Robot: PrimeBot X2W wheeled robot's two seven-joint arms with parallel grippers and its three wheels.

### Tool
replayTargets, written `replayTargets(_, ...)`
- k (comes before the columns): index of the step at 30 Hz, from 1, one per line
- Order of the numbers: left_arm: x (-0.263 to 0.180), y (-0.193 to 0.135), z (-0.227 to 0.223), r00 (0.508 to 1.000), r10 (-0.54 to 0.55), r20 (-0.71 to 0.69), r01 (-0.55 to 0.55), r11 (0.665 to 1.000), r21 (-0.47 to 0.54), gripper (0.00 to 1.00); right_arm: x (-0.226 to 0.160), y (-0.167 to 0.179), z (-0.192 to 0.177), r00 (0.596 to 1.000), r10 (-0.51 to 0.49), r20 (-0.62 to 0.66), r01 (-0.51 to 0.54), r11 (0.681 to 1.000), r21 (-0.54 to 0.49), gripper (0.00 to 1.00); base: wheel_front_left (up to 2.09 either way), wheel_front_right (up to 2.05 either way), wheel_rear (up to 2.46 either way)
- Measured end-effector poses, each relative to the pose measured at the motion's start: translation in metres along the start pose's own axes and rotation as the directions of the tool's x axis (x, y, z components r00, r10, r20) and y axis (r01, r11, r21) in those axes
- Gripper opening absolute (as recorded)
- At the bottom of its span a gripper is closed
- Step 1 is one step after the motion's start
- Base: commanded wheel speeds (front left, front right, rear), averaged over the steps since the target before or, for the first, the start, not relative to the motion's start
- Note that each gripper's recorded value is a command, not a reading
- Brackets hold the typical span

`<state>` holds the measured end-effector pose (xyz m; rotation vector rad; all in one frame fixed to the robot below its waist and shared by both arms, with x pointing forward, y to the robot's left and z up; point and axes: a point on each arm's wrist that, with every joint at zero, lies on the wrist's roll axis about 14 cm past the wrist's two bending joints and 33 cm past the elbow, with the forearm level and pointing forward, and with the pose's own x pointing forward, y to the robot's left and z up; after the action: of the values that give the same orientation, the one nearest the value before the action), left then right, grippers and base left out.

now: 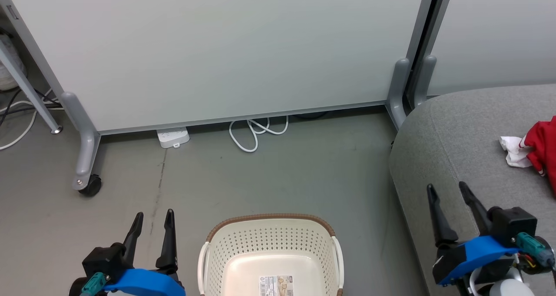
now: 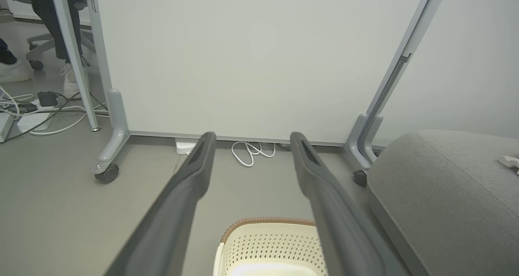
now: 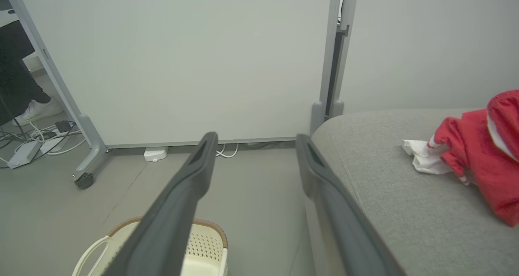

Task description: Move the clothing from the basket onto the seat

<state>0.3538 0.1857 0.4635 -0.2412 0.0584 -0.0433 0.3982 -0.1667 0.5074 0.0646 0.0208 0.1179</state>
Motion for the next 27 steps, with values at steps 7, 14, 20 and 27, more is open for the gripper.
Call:
replayTargets(7, 0.000, 0.002, -0.002, 1.000, 0.007, -0.004, -0.007, 1.000, -0.004, 1.00, -0.004, 0.007, -0.005, 1.000, 0.014, -0.019, -0.014, 1.000, -0.002, 1.00, 0.00, 0.00, 0.00)
replayTargets(14, 0.001, -0.001, -0.003, 1.000, 0.000, -0.008, 0.000, 1.000, -0.005, 1.00, -0.005, 0.010, -0.008, 0.999, 0.019, -0.028, -0.018, 1.000, 0.013, 1.00, 0.00, 0.00, 0.00)
replayTargets(20, 0.001, -0.002, -0.005, 1.000, -0.005, -0.015, 0.005, 1.000, -0.006, 1.00, -0.005, 0.012, -0.011, 0.999, 0.021, -0.039, -0.021, 1.000, 0.021, 1.00, 0.00, 0.00, 0.00)
replayTargets(27, -0.009, -0.003, -0.029, 0.996, 0.007, -0.087, -0.009, 1.000, -0.026, 0.00, -0.010, 0.010, -0.030, 0.995, 0.015, -0.094, -0.013, 0.999, 0.029, 0.00, 0.00, 0.00, 0.00)
